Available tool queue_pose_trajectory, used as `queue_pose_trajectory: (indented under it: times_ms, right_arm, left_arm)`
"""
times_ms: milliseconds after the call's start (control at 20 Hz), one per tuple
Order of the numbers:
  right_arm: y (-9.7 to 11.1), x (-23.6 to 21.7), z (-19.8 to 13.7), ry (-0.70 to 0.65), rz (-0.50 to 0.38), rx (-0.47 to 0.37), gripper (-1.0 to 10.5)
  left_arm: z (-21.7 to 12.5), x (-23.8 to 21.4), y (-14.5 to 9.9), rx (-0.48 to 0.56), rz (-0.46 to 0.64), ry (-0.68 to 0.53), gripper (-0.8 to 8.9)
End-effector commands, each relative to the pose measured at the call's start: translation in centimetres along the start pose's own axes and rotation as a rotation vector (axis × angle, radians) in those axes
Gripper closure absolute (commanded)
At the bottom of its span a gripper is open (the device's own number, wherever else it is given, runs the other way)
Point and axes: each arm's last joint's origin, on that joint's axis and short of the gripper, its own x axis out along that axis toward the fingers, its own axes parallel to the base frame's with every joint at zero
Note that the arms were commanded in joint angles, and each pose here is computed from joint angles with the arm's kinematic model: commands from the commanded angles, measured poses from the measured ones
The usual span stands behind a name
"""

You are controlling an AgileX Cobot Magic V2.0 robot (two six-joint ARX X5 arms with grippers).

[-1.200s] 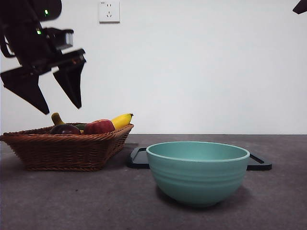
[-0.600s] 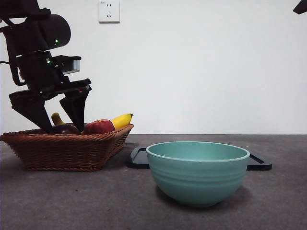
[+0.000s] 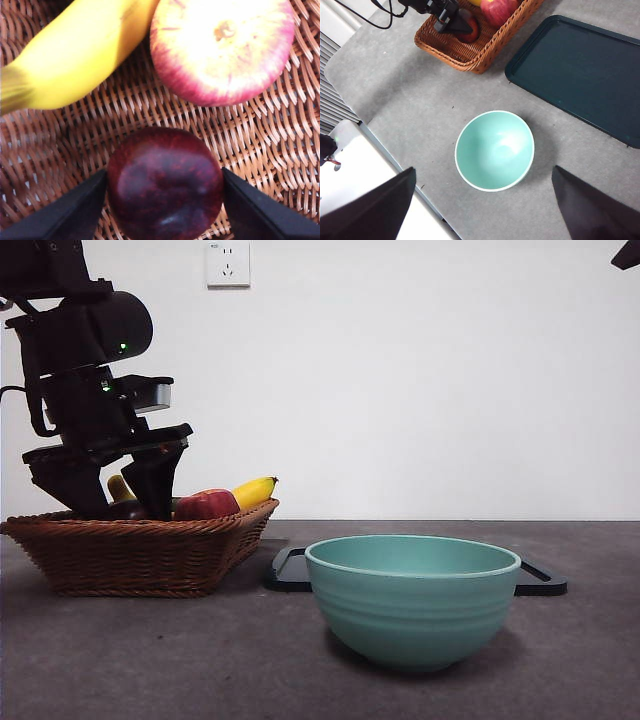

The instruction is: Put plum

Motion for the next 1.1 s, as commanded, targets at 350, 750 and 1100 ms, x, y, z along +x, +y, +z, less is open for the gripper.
queue_pose_trajectory:
  times_ms: [350,750,1100]
  right_arm:
    - [0.2,-0.2,0.5,-0.009,0.006,0.001,5.1]
    - [0.2,-0.2,0.5,-0.009,0.006,0.001,5.1]
    - [0.2,-0.2,0.5,-0.01,0.006,0.0,5.1]
  left_arm:
    - [0.6,0.0,-0.2,0.015,-0.001,-0.004,5.78]
    - [0.9,-7.5,-2.6,0.073,-0.05,-0.166,5.78]
    - [-2.0,-15.2,-9.0,0.255,-0.232,-0.256,5.78]
